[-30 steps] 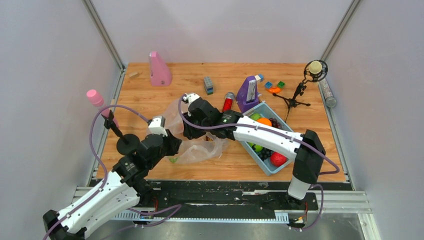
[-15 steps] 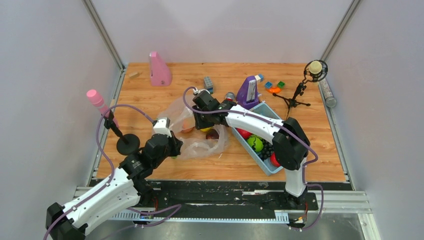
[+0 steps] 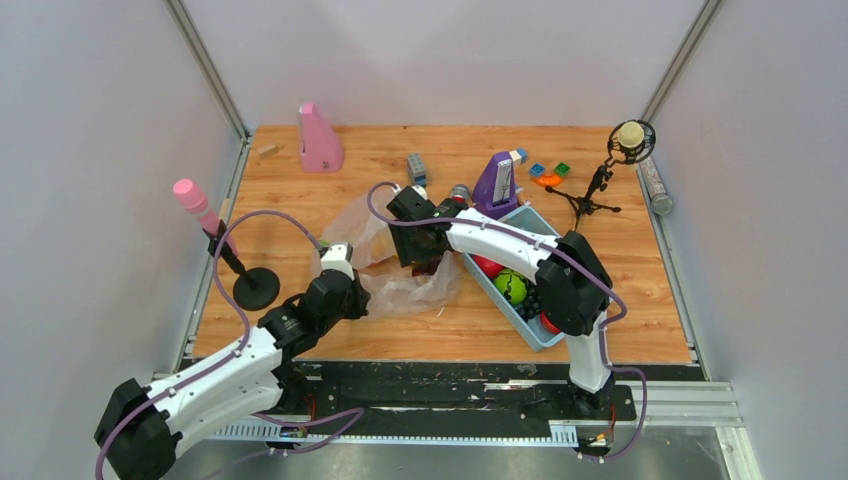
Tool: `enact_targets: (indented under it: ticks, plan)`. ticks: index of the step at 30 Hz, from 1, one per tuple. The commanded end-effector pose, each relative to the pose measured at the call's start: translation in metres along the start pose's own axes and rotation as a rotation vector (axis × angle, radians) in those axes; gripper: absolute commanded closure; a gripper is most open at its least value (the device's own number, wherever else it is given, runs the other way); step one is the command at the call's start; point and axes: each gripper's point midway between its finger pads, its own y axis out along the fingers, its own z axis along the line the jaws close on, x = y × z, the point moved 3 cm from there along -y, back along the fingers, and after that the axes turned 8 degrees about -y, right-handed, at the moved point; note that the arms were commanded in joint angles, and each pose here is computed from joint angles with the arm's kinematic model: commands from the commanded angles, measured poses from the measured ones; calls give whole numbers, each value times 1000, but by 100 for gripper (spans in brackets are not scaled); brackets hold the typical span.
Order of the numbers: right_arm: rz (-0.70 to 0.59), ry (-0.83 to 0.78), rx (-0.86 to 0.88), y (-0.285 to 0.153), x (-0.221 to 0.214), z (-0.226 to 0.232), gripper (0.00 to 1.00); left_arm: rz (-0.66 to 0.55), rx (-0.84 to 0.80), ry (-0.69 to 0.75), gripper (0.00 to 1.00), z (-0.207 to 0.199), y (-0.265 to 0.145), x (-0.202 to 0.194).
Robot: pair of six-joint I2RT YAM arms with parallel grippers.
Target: Untie the knot of the plastic bag and take out the fruit
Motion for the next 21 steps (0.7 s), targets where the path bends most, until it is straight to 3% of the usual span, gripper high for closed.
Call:
enact_targets:
  ticks: [1,4,7,21]
  plan:
    - [41,4,-49,-3,-10,-11,34,-47,-49,-21,100,-12,3,10]
    - [89,14,-55,-1,-23,-13,24,-45,-48,-19,100,-12,4,9]
    - [128,18,-62,4,-35,-14,22,-40,-47,-17,100,-12,5,8]
    - [245,26,-16,23,-65,-7,23,-39,-45,-24,100,-9,3,6]
